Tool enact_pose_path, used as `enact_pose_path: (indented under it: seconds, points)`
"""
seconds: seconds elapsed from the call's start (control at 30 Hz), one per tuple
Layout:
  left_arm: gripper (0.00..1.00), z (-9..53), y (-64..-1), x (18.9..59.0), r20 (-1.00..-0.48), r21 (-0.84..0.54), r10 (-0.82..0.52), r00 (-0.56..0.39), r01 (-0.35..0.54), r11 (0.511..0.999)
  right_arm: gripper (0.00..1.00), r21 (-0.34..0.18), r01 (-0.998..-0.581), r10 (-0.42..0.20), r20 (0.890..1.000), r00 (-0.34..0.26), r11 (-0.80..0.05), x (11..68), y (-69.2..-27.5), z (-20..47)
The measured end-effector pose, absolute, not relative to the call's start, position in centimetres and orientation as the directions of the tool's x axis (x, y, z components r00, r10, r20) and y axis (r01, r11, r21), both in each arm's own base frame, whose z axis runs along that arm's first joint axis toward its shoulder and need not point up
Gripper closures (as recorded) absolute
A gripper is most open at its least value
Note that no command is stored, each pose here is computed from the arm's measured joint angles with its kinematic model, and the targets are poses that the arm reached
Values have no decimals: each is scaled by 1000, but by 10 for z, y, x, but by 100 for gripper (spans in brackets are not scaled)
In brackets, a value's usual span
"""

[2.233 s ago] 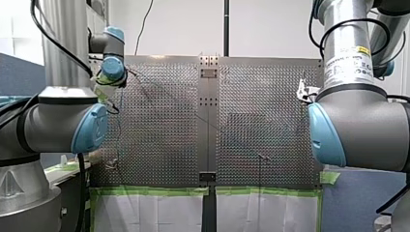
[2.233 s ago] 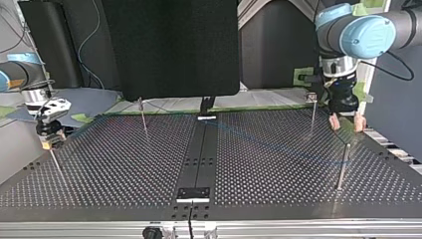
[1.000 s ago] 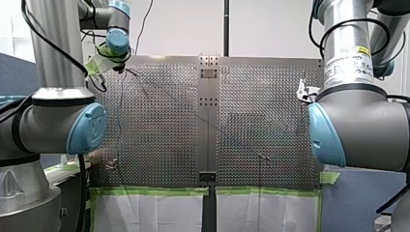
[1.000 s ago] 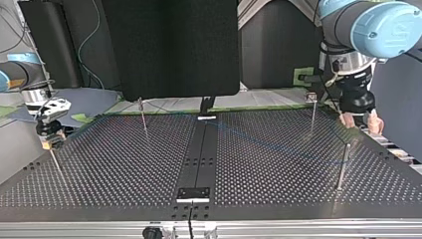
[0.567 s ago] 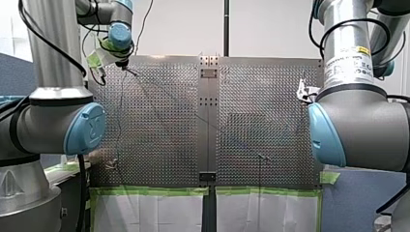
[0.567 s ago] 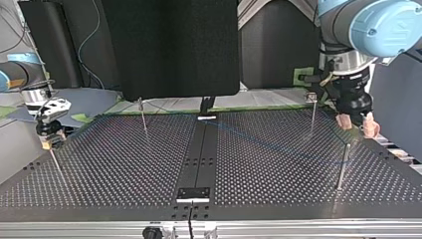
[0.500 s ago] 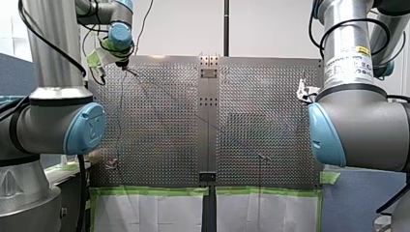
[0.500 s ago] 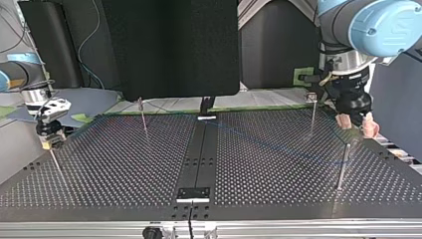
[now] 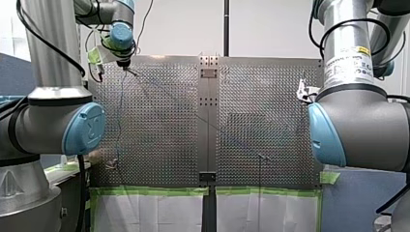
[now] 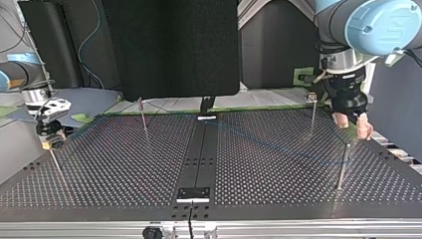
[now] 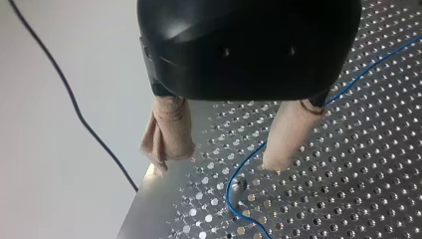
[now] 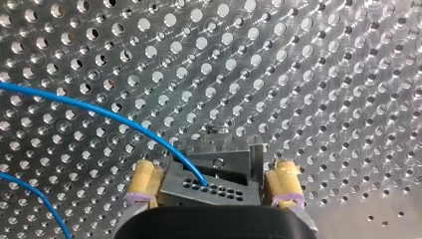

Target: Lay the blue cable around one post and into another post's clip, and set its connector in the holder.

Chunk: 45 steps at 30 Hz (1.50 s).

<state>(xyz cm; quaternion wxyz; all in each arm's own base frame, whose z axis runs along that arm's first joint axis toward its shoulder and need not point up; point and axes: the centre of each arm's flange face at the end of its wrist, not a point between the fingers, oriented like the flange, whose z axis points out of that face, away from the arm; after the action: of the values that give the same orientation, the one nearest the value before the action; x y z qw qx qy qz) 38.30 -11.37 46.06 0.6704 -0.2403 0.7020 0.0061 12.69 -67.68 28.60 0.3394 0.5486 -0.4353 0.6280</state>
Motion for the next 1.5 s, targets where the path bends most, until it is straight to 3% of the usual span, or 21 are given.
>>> enact_pose_path:
  seconds: [0.7, 1.5]
  points:
    - [0, 459, -117, 381, -987, -123, -151, -59, -334, 935, 0, -174, -904, -51, 985, -168, -391, 127, -677, 286]
    - [0, 453, -117, 380, -990, 85, 44, -136, -313, 946, 0, -174, -904, -51, 985, -168, -391, 127, -677, 286]
